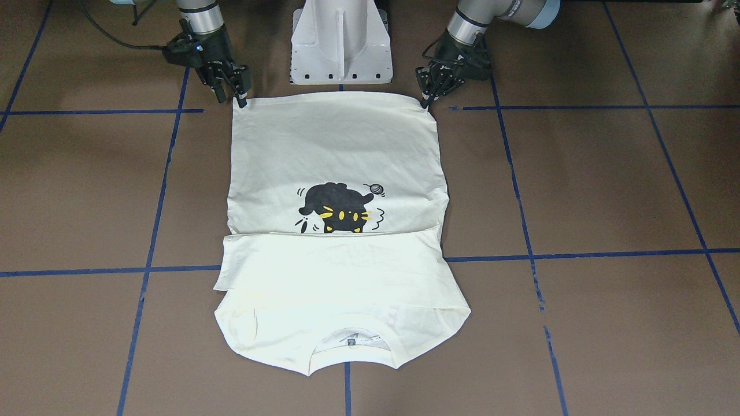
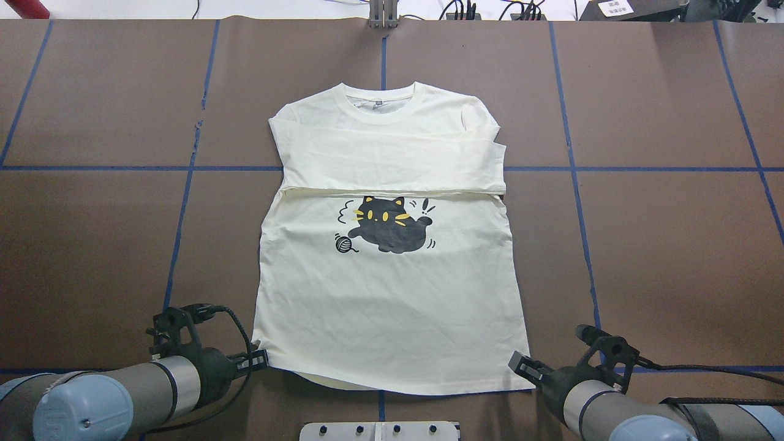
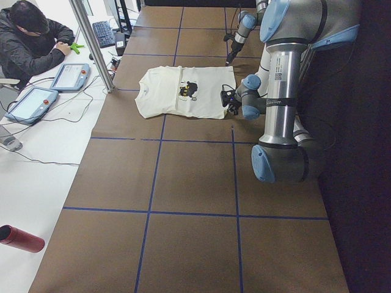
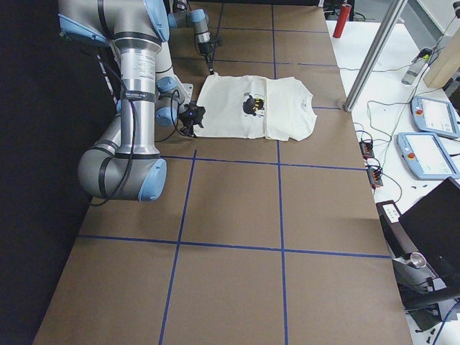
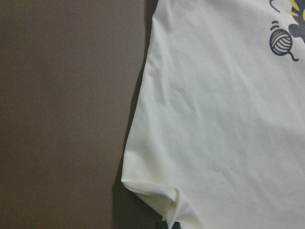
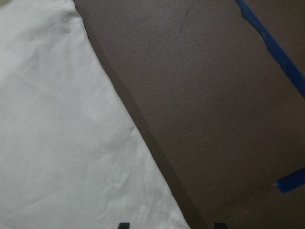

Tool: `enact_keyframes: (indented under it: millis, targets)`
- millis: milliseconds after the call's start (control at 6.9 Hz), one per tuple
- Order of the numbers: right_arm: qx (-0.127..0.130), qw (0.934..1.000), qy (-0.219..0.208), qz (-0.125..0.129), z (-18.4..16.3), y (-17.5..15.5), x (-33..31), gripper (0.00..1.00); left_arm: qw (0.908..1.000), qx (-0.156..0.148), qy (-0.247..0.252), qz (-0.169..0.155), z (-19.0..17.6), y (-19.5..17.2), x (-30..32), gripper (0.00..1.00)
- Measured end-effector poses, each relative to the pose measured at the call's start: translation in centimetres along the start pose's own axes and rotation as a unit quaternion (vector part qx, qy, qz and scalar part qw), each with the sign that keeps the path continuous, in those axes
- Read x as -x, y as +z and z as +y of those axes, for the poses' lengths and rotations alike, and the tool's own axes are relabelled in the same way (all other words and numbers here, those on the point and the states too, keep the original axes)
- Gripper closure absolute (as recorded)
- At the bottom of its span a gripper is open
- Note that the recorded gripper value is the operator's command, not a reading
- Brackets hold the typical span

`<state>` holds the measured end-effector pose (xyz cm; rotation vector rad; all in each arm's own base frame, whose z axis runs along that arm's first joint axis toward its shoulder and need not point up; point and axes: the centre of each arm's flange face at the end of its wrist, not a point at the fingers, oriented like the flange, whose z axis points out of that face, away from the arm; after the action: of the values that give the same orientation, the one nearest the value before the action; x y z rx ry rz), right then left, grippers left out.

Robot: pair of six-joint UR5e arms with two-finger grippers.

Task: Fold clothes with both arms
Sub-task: 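Lower both grippers and pinch the hem corners nearest the robot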

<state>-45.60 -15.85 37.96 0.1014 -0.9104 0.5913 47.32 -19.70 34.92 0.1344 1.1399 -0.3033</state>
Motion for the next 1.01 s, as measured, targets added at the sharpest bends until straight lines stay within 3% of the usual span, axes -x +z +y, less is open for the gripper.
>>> enact_keyframes:
  millis: [290,579,724,869,1014]
  targets:
    - [0.003,1.0,-0.002,0.001,0.5,0.2,0.2,0.41,1.0,-0.001,0.0,0.0,-0.1,0.0,0.0,1.0]
    - [0.003,0.9998,-0.011,0.014,1.1,0.5,-0.3,0.48,1.0,-0.001,0.0,0.0,-0.1,0.0,0.0,1.0]
    - [0.003,0.9997,-0.013,0.018,1.4,0.6,-0.5,0.62,1.0,-0.001,0.0,0.0,-0.1,0.0,0.0,1.0]
    - [0.004,0.9997,-0.012,0.02,1.6,0.6,-0.6,1.0,1.0,-0.001,0.0,0.0,-0.1,-0.1,0.0,1.0]
    - [0.005,0.9998,-0.008,0.02,1.9,0.6,-0.7,1.0,1.0,-0.001,0.0,0.001,-0.1,-0.1,0.0,1.0]
